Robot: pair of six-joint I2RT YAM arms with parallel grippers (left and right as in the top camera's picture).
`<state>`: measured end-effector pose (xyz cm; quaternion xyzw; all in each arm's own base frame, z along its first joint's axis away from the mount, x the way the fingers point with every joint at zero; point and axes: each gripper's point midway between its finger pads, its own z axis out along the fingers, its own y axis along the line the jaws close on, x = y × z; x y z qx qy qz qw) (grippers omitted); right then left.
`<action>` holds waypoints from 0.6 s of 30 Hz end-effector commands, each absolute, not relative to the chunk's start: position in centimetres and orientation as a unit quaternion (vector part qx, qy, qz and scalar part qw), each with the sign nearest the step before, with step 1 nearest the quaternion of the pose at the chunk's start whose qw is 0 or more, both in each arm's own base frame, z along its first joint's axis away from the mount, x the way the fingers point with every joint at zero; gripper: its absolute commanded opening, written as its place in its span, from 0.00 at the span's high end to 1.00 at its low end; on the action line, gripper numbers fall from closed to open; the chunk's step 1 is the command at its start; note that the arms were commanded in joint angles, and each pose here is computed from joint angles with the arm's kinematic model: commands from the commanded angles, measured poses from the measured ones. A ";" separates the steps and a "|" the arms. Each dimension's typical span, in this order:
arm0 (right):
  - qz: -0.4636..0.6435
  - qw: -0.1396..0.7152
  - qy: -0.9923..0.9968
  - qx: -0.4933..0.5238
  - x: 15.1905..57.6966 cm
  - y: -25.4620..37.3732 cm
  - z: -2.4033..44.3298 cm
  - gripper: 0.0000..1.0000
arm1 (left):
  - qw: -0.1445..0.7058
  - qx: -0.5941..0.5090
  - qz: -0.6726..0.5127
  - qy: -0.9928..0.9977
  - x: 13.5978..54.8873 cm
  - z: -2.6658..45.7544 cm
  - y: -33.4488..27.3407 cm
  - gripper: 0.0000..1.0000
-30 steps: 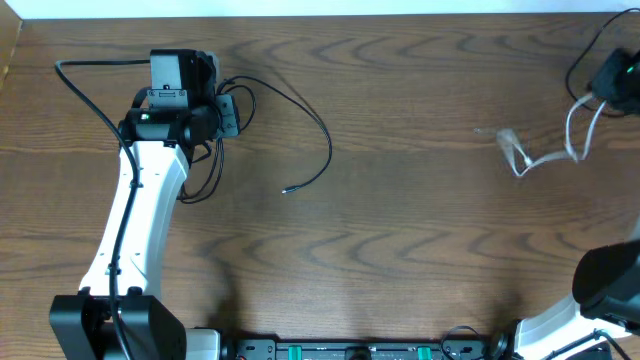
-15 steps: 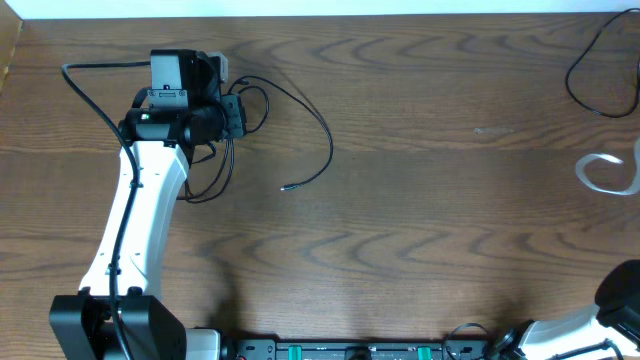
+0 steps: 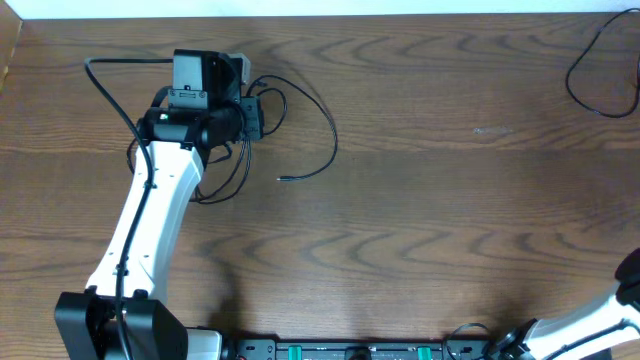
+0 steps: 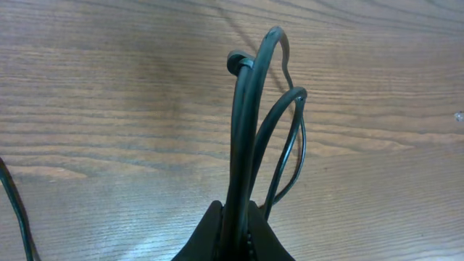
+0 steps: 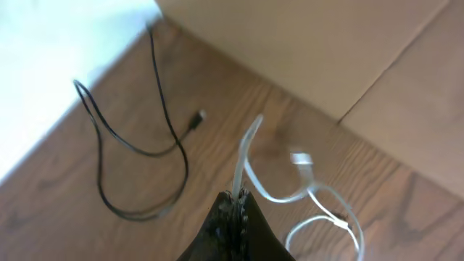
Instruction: Untangle cables
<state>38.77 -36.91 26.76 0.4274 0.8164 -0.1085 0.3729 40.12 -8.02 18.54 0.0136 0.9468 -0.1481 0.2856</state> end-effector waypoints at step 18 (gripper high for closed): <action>-0.021 0.354 0.848 0.394 40.4 -33.6 24.9 0.13 | 0.292 0.020 -0.158 0.943 40.0 19.2 -8.8 0.93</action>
